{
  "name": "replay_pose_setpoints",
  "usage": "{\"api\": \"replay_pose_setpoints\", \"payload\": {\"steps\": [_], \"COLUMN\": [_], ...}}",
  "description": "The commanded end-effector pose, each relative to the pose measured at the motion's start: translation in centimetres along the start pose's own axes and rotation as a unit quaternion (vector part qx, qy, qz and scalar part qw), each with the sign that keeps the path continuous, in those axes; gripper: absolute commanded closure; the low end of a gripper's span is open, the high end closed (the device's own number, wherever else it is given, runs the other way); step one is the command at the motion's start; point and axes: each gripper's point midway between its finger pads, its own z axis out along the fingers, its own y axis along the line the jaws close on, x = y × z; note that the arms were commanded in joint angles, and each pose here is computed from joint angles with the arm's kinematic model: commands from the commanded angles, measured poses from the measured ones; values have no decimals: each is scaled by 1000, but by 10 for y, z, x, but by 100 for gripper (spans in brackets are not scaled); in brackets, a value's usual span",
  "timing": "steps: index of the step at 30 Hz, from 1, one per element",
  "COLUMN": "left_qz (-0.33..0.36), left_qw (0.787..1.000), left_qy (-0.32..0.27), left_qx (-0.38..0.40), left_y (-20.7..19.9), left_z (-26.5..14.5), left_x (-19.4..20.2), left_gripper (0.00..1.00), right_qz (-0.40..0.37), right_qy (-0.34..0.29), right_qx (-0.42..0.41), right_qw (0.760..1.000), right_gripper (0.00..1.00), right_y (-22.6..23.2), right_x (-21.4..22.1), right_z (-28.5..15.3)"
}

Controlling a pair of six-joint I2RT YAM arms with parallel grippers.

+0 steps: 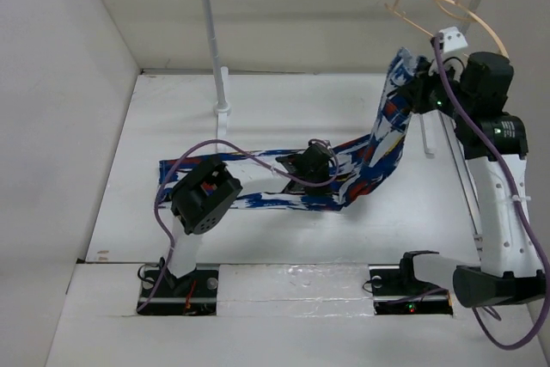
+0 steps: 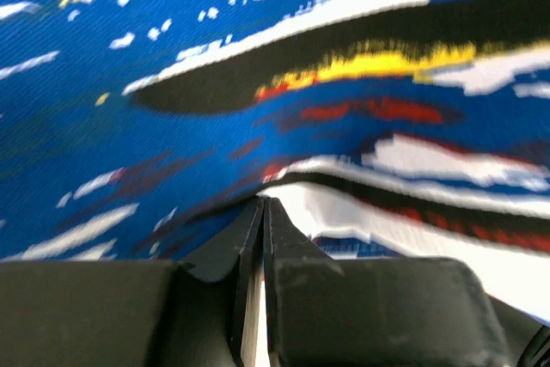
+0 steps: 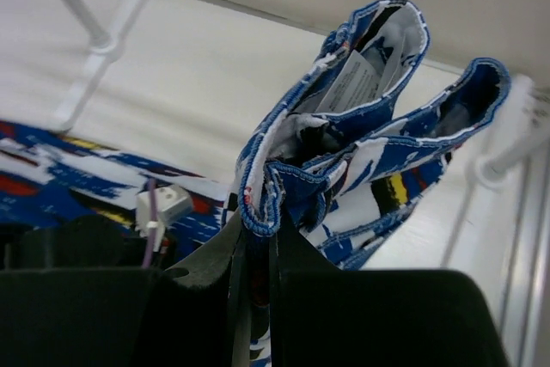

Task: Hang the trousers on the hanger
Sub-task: Fold the trousers at the center of the board.

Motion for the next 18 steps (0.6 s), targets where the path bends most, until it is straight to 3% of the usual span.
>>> {"api": "replay_pose_setpoints", "payload": {"steps": [1, 4, 7, 8, 10, 11, 14, 16, 17, 18], "left_qz": [16, 10, -15, -46, -68, -93, -102, -115, -113, -116], "left_qw": [998, 988, 962, 948, 926, 900, 864, 829, 822, 815], "left_qy": [-54, -151, -267, -303, -363, -420, -488, -536, -543, -551], "left_qx": [0, -2, -50, -83, -75, -76, -73, -114, -130, -135], "left_y": [2, 13, 54, 89, 103, 127, 143, 154, 155, 153], "left_z": [-52, -133, -234, -268, -339, -391, -464, -513, -523, -531], "left_x": [-37, -97, -166, -189, -209, -223, -235, -238, -237, -235], "left_gripper": [100, 100, 100, 100, 100, 100, 100, 100, 100, 100], "right_qz": [-48, -45, -43, -46, -45, -50, -59, -46, -46, -33], "right_qy": [-113, -118, -115, -126, -104, -124, -89, -92, -60, -48], "right_qx": [-68, -122, -154, -179, -209, -240, -279, -331, -358, -392], "right_qw": [990, 984, 980, 975, 971, 961, 954, 938, 931, 918], "right_gripper": [100, 100, 100, 100, 100, 100, 100, 100, 100, 100], "right_y": [55, 103, 139, 165, 196, 227, 284, 340, 370, 404], "right_x": [-68, -75, -78, -88, -78, -92, -70, -74, -44, -32], "right_z": [-6, 12, 42, 42, 72, 68, 111, 108, 136, 130]}}
